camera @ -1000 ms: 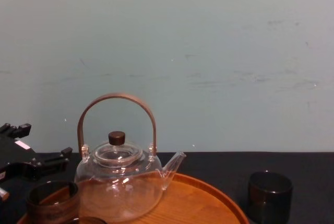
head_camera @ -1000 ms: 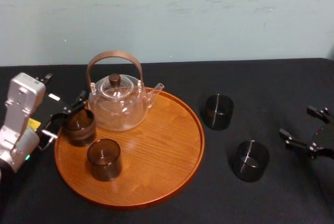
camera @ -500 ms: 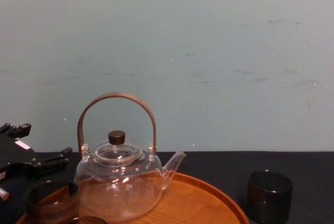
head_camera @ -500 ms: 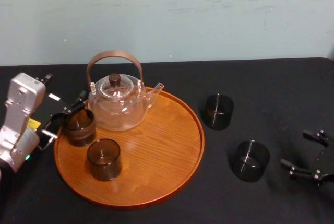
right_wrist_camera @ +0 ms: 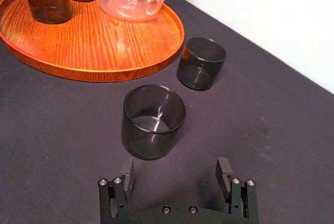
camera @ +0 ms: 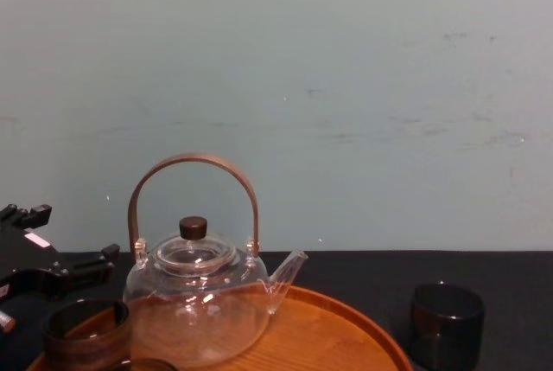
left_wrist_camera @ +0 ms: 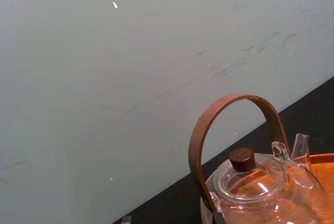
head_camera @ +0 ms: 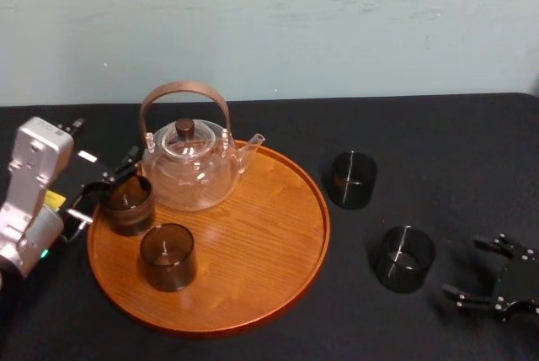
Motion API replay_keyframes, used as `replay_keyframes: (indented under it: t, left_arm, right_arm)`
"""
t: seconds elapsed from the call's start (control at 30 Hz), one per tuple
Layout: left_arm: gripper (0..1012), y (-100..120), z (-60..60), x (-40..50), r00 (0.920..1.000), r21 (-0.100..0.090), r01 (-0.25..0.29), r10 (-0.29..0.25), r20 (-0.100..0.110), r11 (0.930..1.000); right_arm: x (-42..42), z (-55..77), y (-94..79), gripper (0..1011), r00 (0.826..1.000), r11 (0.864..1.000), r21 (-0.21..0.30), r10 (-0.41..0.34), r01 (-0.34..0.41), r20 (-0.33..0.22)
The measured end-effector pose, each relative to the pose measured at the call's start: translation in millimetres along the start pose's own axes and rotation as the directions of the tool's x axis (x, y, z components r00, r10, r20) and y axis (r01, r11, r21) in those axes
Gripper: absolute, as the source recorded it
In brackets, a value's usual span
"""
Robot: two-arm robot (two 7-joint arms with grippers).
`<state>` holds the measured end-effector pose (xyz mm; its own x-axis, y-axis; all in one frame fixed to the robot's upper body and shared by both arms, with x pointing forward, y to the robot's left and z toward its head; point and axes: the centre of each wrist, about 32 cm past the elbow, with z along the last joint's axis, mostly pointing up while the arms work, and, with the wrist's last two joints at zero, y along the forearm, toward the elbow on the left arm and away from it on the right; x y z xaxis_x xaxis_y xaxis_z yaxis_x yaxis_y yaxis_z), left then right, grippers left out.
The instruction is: Pick up the glass from the table and place it on the tray.
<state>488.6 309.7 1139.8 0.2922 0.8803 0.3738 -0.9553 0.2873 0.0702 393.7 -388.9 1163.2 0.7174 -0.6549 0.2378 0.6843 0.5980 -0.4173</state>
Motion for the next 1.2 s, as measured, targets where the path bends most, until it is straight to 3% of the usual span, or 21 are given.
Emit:
replay_keyframes:
  t: [0.5, 1.2]
  left_arm:
    - [1002, 0, 0.0, 0.0, 1.0000, 0.000, 0.000, 0.000, 0.000, 1.0000]
    - [1001, 0, 0.0, 0.0, 1.0000, 0.000, 0.000, 0.000, 0.000, 1.0000]
  right_arm:
    - [-3.5, 3.8, 14.9, 1002, 0.997, 0.999, 0.029, 0.047, -0.045, -0.060]
    - [0.7, 6.4, 30.9, 1002, 0.985, 0.998, 0.032, 0.059, -0.055, -0.161]
